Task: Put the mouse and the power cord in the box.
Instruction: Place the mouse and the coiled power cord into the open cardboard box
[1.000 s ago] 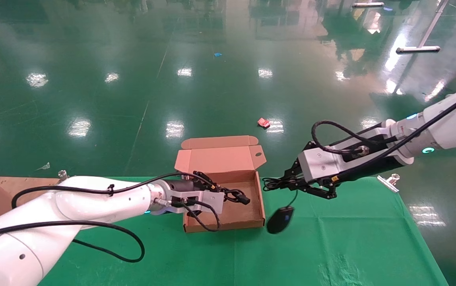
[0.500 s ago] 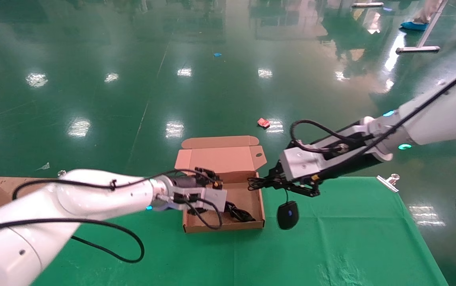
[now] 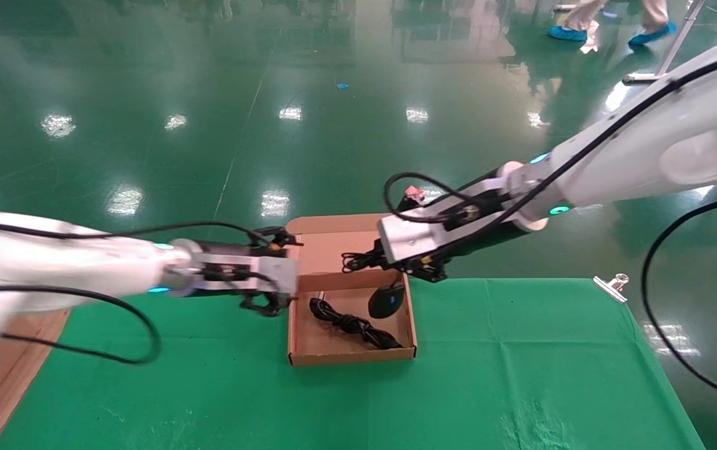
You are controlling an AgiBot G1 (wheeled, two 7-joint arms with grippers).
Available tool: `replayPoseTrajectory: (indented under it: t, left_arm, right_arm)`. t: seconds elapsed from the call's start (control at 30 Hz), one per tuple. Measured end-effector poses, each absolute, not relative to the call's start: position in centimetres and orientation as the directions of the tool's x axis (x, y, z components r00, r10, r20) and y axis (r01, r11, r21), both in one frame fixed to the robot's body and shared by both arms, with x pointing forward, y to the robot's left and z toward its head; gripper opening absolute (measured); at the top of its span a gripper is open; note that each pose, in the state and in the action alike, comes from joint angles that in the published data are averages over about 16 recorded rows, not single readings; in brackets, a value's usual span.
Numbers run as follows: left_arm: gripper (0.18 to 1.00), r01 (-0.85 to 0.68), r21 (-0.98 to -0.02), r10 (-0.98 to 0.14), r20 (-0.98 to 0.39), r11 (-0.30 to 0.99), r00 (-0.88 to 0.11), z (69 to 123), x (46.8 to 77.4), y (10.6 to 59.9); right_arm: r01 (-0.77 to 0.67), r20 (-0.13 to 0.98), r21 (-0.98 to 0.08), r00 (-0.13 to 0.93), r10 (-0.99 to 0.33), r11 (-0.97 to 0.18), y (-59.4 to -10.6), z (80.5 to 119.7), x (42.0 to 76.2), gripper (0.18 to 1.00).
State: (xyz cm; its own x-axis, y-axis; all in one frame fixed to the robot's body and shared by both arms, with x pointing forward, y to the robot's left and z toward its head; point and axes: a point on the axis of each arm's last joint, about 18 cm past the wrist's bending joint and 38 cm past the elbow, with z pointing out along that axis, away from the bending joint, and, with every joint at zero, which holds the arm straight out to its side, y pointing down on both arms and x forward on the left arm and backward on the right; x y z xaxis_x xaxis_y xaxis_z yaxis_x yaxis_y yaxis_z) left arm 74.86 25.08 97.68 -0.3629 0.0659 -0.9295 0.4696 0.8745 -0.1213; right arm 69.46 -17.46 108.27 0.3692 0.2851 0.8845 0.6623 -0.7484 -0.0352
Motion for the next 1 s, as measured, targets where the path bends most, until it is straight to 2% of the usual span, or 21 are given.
replayPoseTrajectory:
  t: [0.13,0.33,0.53,0.8,1.0]
  left_arm:
    - [0.875,0.499,-0.153,0.062,-0.919,0.853,-0.388,98.3,73.0,28.1]
    - [0.947,0.513,-0.182,0.057,-0.908,0.839,-0.415,98.2,70.9,32.1]
    - [0.986,0.505,-0.214,0.038,-0.896,0.836,-0.442,97.0,69.7,34.4]
    - [1.0,0.506,-0.258,0.009,-0.885,0.823,-0.466,95.5,69.0,35.4]
    - [1.001,0.509,-0.274,-0.003,-0.883,0.816,-0.47,95.2,68.9,35.6]
  right_arm:
    - [0.649,0.906,0.003,0.32,0.277,-0.76,-15.9,107.1,70.9,0.235]
    - [0.624,0.932,0.05,0.252,0.261,-0.78,-13.8,104.7,72.7,0.235]
    - [0.6,0.939,0.079,0.224,0.262,-0.796,-12.4,101.4,74.0,0.235]
    - [0.581,0.929,0.073,0.255,0.266,-0.811,-11.9,97.5,74.6,0.235]
    - [0.571,0.925,0.061,0.275,0.261,-0.818,-11.9,96.1,74.8,0.237]
